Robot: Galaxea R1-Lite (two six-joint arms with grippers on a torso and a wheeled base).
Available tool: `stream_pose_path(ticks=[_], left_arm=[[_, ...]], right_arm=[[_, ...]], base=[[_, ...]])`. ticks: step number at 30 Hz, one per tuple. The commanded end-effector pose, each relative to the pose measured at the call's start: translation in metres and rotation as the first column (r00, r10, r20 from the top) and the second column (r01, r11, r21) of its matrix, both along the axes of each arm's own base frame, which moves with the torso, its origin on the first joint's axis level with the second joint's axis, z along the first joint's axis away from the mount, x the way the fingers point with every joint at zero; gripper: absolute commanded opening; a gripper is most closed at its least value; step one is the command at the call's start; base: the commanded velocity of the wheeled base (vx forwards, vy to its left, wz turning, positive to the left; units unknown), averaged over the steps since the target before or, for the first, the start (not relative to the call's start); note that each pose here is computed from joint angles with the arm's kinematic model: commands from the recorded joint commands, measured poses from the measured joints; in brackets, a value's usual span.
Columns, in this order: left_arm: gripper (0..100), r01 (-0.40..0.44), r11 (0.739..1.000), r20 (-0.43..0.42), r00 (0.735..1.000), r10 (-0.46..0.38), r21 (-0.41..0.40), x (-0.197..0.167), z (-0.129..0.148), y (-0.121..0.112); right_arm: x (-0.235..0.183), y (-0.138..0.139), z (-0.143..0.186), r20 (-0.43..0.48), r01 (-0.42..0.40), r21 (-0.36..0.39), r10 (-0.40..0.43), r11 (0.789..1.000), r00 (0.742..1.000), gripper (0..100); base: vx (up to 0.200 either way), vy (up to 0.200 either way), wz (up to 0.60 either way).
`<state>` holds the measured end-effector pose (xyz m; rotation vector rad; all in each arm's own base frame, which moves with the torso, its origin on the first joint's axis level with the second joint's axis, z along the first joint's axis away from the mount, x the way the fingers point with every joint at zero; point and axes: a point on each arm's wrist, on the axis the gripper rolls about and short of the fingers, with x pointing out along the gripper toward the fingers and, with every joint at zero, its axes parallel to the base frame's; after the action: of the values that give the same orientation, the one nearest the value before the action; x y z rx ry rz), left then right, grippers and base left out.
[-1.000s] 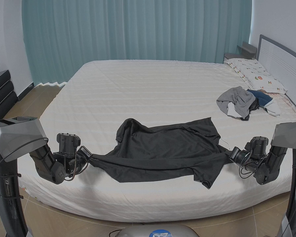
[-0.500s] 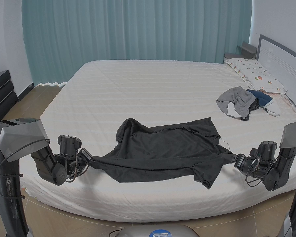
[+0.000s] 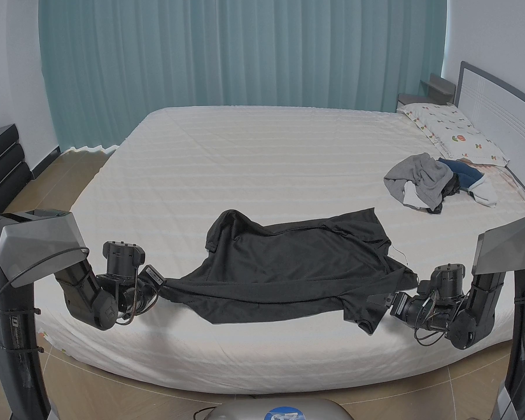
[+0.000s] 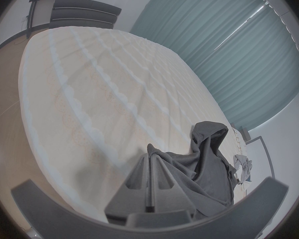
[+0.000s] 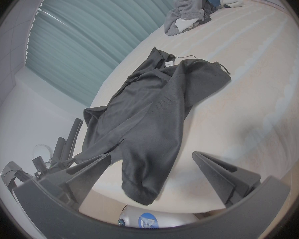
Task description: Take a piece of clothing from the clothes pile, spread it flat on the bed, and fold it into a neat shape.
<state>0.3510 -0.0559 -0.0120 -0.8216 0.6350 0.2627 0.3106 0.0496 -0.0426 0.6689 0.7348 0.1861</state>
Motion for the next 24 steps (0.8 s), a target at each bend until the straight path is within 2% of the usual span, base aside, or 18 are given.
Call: stream_pose_path(ticks=[1, 4, 5, 9, 13, 16, 17, 20, 24], left_arm=[[0, 0.001, 1.000, 0.004, 1.000, -0.001, -0.002, -0.001, 0.002, 0.000], [0, 0.001, 1.000, 0.001, 1.000, -0.001, -0.002, -0.002, 0.002, 0.000], [0, 0.001, 1.000, 0.001, 1.000, -0.001, -0.002, -0.002, 0.002, 0.000], [0, 0.002, 1.000, -0.002, 1.000, -0.002, -0.002, -0.002, 0.001, 0.001], [0, 0.014, 1.000, 0.005, 1.000, -0.014, -0.012, -0.004, 0.009, 0.000], [0, 0.014, 1.000, 0.005, 1.000, -0.014, -0.012, -0.004, 0.009, 0.000], [0, 0.074, 0.996, -0.010, 0.997, -0.074, -0.045, -0.015, 0.013, -0.003], [0, 0.097, 0.994, -0.023, 0.995, -0.098, -0.050, -0.020, 0.013, -0.005], [0, 0.138, 0.990, -0.094, 0.986, -0.140, -0.030, -0.030, 0.016, -0.013]], right_arm=[[0.012, 0.009, -0.005, -0.004, -0.001, 0.007, 0.001, 1.000, 1.000, 100], [0.014, 0.011, -0.006, -0.012, 0.011, 0.016, -0.011, 1.000, 1.000, 100], [0.014, 0.010, -0.006, -0.016, 0.016, 0.012, -0.016, 1.000, 1.000, 0], [0.012, 0.010, -0.005, -0.019, 0.019, 0.010, -0.019, 1.000, 1.000, 0], [0.001, -0.006, 0.011, -0.016, 0.058, 0.004, -0.058, 0.998, 0.998, 0], [0.001, -0.006, 0.011, -0.016, 0.058, 0.004, -0.058, 0.998, 0.998, 0], [-0.013, -0.023, 0.030, -0.027, 0.101, -0.004, -0.101, 0.995, 0.994, 0], [-0.023, -0.033, 0.035, -0.046, 0.105, -0.025, -0.106, 0.994, 0.993, 0], [-0.046, -0.052, 0.045, -0.068, 0.095, -0.055, -0.099, 0.994, 0.993, 0]], base=[[0.000, 0.000, 0.00], [0.000, 0.000, 0.00], [0.000, 0.000, 0.00], [0.000, 0.000, 0.00], [0.000, 0.000, 0.00], [0.000, 0.000, 0.00], [0.000, 0.000, 0.00], [0.000, 0.000, 0.00], [0.000, 0.000, 0.00]])
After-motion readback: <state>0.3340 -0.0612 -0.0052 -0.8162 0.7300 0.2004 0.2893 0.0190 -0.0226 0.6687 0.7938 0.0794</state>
